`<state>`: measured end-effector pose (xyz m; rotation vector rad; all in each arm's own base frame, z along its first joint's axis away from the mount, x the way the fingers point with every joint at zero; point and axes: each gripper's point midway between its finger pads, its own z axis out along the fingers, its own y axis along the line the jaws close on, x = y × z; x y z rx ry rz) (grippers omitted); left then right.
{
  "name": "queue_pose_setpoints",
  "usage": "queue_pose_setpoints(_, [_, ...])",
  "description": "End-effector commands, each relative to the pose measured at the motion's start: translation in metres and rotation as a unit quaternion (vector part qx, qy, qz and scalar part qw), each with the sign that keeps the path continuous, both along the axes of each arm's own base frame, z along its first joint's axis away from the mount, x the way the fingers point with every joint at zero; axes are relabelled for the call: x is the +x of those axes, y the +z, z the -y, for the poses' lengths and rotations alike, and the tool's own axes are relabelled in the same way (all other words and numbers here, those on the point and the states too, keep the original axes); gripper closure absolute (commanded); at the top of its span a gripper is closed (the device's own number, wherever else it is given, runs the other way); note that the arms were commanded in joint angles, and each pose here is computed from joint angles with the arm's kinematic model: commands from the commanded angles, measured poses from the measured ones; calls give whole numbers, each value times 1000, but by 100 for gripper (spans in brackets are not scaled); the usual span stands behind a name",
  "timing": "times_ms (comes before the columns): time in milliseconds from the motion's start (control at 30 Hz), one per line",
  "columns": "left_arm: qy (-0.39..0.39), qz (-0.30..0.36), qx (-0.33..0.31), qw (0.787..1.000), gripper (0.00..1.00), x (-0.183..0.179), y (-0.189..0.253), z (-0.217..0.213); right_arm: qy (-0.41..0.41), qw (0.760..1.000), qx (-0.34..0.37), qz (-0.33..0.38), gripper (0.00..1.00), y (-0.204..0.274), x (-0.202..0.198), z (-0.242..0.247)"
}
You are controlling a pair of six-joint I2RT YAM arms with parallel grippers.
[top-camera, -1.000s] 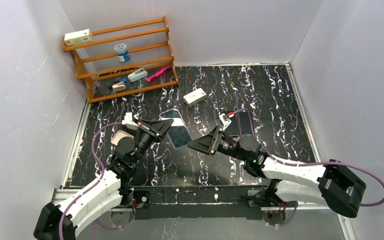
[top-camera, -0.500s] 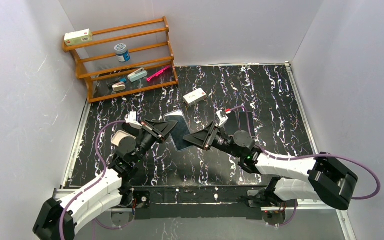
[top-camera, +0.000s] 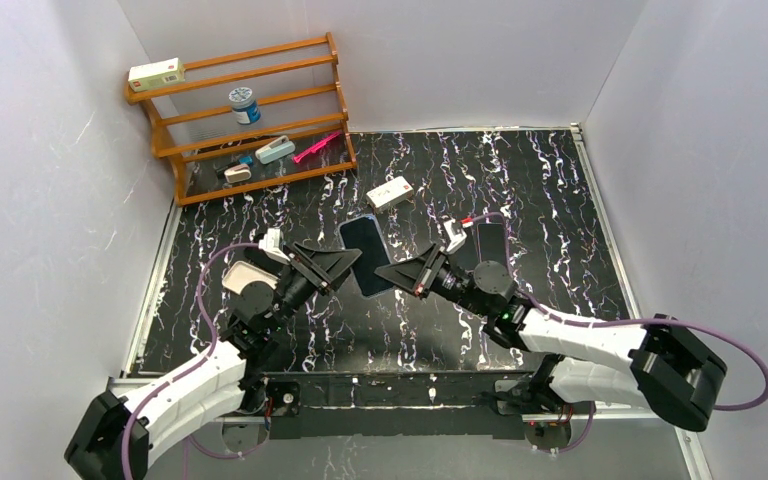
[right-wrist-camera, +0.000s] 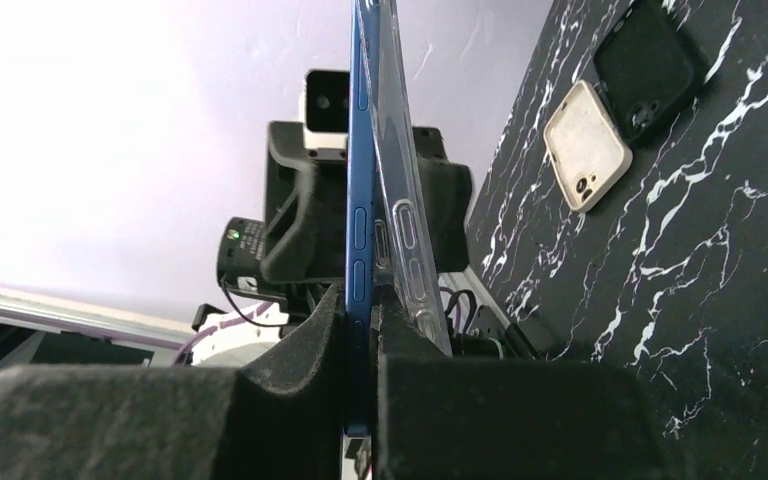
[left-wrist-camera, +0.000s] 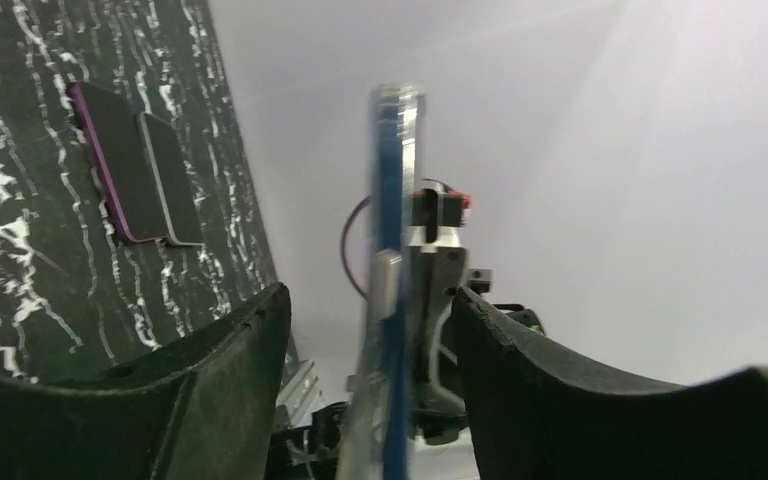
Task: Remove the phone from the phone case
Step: Remove the phone case from the phone.
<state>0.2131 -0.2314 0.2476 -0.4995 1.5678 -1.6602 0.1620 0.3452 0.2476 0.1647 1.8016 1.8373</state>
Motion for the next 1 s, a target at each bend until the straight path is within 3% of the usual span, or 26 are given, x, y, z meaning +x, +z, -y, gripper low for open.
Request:
queue_pose_setpoints(0, [2, 23, 20, 1000, 40, -2, -5, 0, -49, 997, 50, 44, 99, 42, 10, 20])
queue_pose_setpoints(400, [-30, 44, 94, 994, 39, -6, -28, 12, -53, 996, 62, 35, 99, 43, 8, 30])
queue_pose_setpoints(633, [-21, 43, 92, 995, 44, -8, -33, 6, -52, 996, 63, 35, 99, 44, 7, 31])
queue_pose_setpoints(967, [-46, 92, 101, 990, 37, -25, -26, 5, -65, 995, 63, 40, 99, 48, 10, 35])
